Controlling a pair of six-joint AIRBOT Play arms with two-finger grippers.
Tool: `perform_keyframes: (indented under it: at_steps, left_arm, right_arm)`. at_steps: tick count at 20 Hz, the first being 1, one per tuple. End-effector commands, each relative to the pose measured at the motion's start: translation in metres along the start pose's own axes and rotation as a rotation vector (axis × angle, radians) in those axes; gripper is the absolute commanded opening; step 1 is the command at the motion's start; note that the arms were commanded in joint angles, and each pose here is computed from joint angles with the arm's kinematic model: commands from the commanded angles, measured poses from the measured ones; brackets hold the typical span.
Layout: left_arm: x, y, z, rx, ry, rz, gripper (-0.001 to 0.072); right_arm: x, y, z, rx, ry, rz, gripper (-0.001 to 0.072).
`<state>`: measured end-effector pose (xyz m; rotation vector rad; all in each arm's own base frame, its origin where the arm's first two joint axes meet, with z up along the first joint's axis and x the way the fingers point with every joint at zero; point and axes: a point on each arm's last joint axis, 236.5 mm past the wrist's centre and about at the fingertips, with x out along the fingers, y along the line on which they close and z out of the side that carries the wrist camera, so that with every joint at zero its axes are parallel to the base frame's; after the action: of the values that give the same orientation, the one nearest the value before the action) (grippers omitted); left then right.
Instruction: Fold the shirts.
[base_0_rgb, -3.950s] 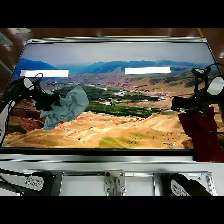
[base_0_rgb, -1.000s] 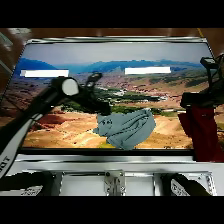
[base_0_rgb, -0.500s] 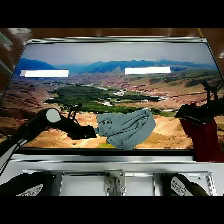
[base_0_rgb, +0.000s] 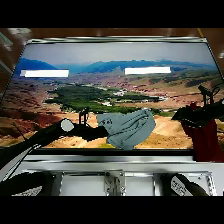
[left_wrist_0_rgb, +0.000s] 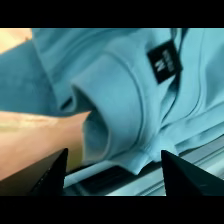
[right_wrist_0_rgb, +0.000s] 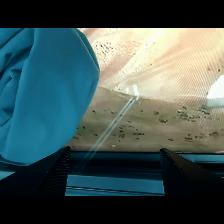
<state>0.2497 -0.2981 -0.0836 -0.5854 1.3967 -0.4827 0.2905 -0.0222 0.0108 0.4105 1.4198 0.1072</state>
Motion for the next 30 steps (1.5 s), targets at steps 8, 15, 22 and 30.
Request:
perform_keyframes:
  at_steps: [8, 15, 22, 30]
  left_arm:
    - [0.003, -0.017, 0.003, 0.057, 0.012, -0.052, 0.0038]
    - [-0.023, -0.044, 0.024, 0.096, -0.035, -0.113, 0.0038]
    - [-0.039, -0.049, 0.036, 0.092, -0.075, -0.134, 0.0038]
    - [-0.043, -0.044, 0.047, 0.075, -0.103, -0.131, 0.0037]
  right_arm:
    - [0.043, -0.001, -0.023, 0.125, 0.043, 0.052, 0.0681]
    - [0.097, 0.027, -0.029, 0.292, -0.043, 0.265, 0.0681]
    - [0.134, 0.041, -0.018, 0.427, 0.001, 0.418, 0.0551]
    - [0.168, 0.077, -0.033, 0.328, 0.081, 0.383, 0.0055]
